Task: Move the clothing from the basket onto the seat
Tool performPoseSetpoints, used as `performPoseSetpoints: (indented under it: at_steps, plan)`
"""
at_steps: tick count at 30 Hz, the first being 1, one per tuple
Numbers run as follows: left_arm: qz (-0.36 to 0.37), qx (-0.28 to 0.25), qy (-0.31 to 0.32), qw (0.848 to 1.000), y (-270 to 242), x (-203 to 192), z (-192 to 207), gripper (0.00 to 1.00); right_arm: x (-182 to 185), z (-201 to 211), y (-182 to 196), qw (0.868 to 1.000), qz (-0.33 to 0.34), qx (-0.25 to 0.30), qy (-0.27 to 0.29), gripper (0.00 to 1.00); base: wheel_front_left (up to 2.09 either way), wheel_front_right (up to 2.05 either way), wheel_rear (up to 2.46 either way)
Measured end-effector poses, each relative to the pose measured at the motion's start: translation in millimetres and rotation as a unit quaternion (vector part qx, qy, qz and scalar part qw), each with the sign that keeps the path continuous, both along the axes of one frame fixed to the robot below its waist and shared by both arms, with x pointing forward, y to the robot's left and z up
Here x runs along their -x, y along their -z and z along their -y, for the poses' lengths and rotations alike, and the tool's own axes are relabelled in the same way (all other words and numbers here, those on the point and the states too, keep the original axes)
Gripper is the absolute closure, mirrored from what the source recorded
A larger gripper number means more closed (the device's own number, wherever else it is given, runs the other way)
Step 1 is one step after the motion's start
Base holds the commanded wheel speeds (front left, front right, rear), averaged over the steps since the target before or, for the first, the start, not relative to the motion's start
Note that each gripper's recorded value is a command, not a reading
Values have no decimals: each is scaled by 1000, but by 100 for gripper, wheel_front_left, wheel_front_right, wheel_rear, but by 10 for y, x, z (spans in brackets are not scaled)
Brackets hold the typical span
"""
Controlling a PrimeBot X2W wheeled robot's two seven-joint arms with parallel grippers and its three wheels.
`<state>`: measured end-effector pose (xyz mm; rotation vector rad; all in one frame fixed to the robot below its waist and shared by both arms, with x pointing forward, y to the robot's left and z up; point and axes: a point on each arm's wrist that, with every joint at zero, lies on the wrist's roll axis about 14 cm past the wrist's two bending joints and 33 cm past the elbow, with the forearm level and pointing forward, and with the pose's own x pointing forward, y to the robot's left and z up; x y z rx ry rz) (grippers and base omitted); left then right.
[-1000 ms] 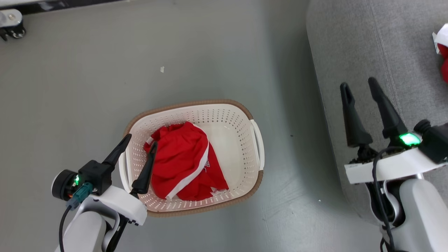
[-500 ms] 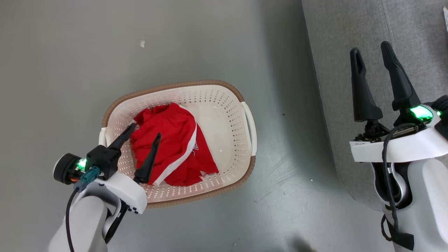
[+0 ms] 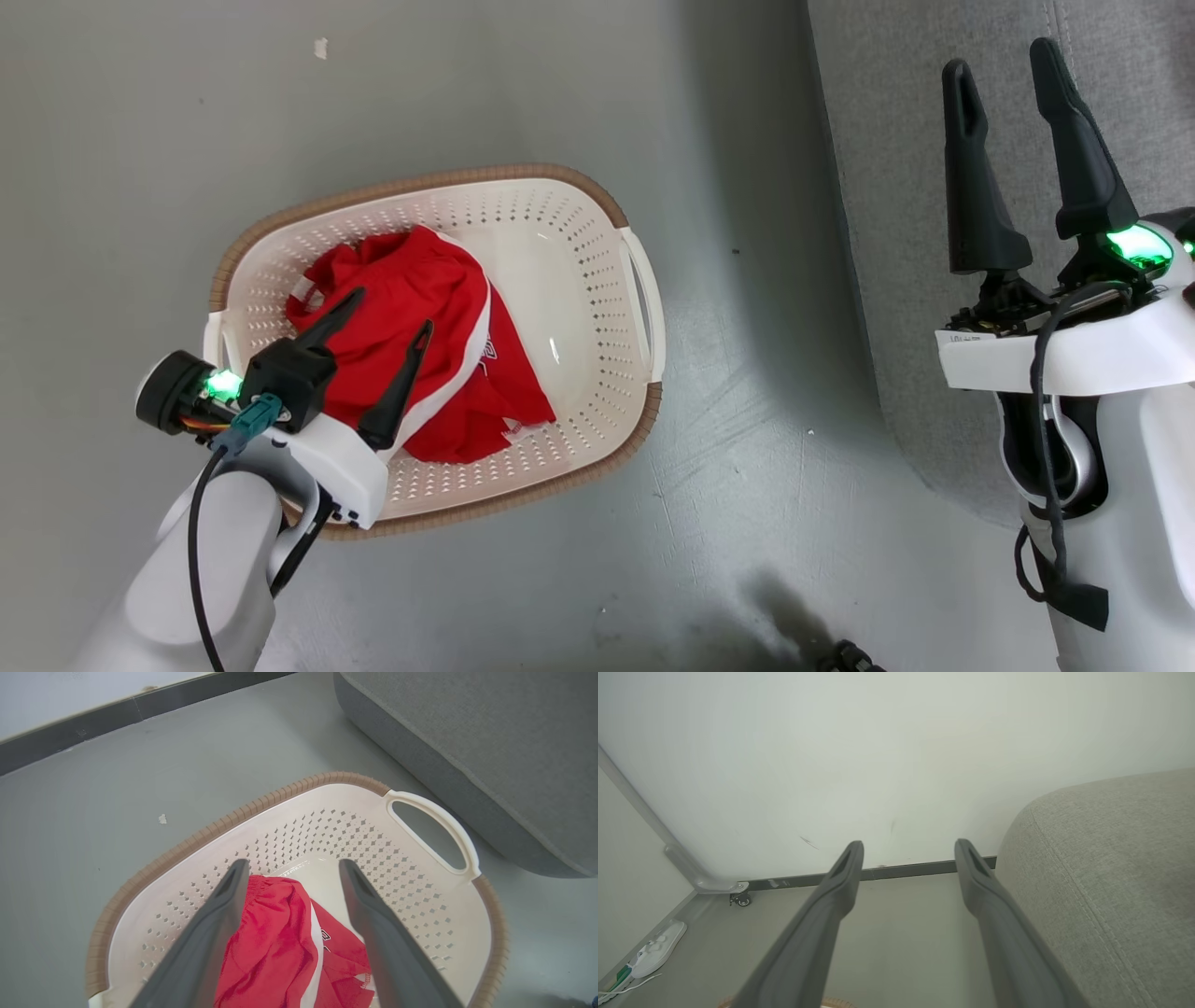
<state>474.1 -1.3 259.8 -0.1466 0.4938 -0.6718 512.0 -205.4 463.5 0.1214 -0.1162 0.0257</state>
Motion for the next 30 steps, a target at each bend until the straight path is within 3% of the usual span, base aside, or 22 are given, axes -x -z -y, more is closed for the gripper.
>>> performPoseSetpoints:
  at_steps: [30]
  plan:
    - [-67,-46,71,994,888,-8,274,0,-308,55,152,1000,11,-7,-5,0,0,0,0]
